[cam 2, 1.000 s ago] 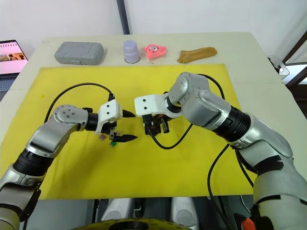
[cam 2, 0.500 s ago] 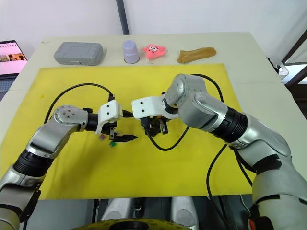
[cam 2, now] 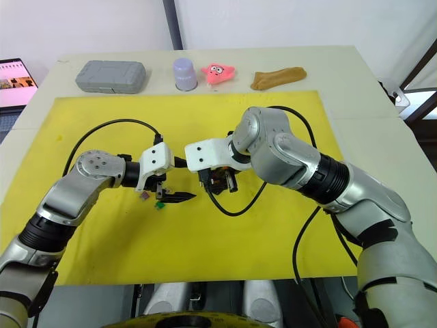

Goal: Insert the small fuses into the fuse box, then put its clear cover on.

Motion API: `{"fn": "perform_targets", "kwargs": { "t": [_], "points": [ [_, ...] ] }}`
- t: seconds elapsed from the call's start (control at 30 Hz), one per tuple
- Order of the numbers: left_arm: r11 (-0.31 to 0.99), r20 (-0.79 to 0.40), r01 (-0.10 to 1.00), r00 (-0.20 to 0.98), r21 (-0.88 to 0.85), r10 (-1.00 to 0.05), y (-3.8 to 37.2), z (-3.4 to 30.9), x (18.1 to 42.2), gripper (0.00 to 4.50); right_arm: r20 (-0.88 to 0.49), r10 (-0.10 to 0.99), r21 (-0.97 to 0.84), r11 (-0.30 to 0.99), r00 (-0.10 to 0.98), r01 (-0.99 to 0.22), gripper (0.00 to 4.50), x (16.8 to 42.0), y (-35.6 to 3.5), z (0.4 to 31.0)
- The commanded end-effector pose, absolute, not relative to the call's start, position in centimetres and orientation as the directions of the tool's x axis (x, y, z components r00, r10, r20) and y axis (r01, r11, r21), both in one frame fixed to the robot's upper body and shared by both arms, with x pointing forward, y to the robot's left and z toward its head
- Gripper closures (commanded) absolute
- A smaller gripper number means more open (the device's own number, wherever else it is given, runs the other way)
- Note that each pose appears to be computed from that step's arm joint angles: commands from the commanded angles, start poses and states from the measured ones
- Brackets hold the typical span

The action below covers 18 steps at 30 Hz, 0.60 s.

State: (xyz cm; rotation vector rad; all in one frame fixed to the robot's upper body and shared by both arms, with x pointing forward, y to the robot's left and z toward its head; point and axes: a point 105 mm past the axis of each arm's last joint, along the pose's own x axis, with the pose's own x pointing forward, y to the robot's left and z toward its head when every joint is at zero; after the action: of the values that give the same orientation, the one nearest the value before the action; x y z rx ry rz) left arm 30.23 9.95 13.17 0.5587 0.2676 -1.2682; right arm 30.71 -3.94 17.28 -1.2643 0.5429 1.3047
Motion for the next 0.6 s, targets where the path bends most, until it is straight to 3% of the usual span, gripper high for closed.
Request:
{"fn": "perform_targets", "kwargs": {
  "t": [0.03,0.13,0.3,0.6],
  "points": [
    [0.179,-0.473,0.941,0.301,0.286,-0.828,9.93,14.09,30.08,0.02,-0.87,0.41,-0.379,-0.199,0.275,-0.904,4.5,30.93,-3.57,17.49],
    [0.178,-0.473,0.942,0.299,0.285,-0.828,9.93,14.08,30.06,0.02,-0.865,0.417,-0.384,-0.194,0.278,-0.903,4.5,31.05,-3.54,17.76],
    [0.175,-0.475,0.943,0.297,0.284,-0.828,9.92,14.1,30.07,0.0,-0.86,0.425,-0.389,-0.19,0.281,-0.902,2.57,31.12,-3.49,17.86],
    [0.174,-0.478,0.944,0.295,0.281,-0.827,10.0,14.03,30.0,0.0,-0.847,0.44,-0.403,-0.166,0.299,-0.9,2.57,31.6,-3.51,18.47]
  ]
}}
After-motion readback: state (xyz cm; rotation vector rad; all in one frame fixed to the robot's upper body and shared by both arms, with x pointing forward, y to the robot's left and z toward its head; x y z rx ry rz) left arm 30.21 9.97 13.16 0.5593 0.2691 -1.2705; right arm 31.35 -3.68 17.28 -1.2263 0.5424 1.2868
